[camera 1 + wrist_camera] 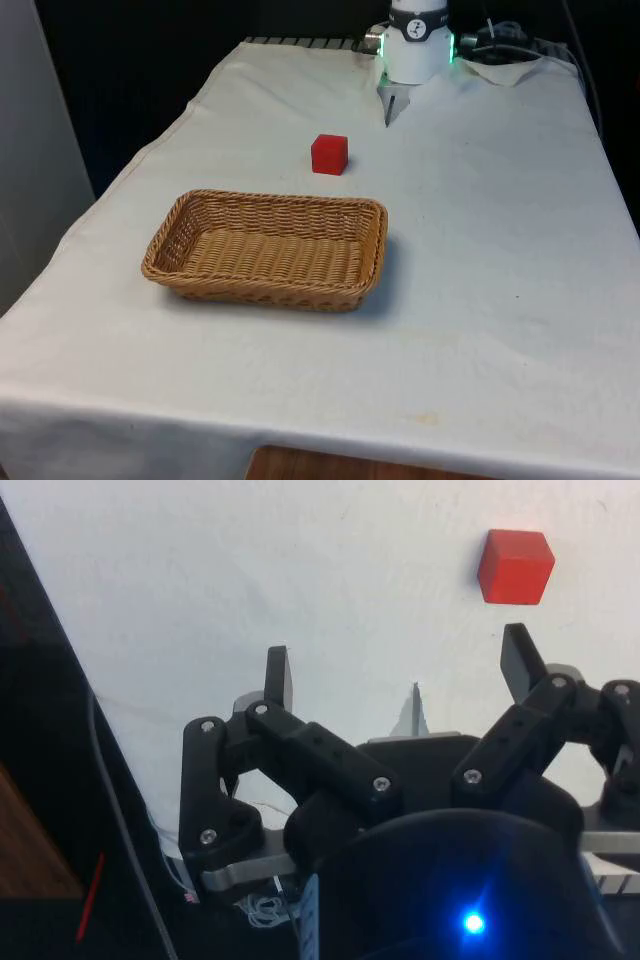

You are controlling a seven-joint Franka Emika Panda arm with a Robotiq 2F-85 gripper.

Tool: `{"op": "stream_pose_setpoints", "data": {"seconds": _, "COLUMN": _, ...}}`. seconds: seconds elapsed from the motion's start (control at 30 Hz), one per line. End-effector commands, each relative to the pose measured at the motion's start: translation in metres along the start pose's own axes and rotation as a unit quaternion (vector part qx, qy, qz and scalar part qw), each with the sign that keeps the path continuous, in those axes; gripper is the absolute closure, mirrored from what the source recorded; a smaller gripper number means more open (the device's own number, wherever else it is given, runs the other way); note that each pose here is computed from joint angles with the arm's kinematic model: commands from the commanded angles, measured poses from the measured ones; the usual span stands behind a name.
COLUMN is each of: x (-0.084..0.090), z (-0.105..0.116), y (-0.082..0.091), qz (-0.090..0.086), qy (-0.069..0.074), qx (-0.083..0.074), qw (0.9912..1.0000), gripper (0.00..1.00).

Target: Pick up the cube and place it into the basket.

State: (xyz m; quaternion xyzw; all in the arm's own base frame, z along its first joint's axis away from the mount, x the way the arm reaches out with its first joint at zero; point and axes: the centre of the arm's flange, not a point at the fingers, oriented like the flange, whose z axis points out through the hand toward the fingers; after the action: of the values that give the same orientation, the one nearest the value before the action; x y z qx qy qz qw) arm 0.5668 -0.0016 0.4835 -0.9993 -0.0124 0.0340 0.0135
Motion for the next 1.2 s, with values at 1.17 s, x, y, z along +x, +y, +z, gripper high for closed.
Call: {"op": "stream_pose_setpoints", "data": {"seconds": 1.17, "x": -0.055, "z": -0.013, "y": 0.009, "qz": -0.004, "qy": 0.005, "qx": -0.032, "qw": 0.99948, "gripper": 0.0}}
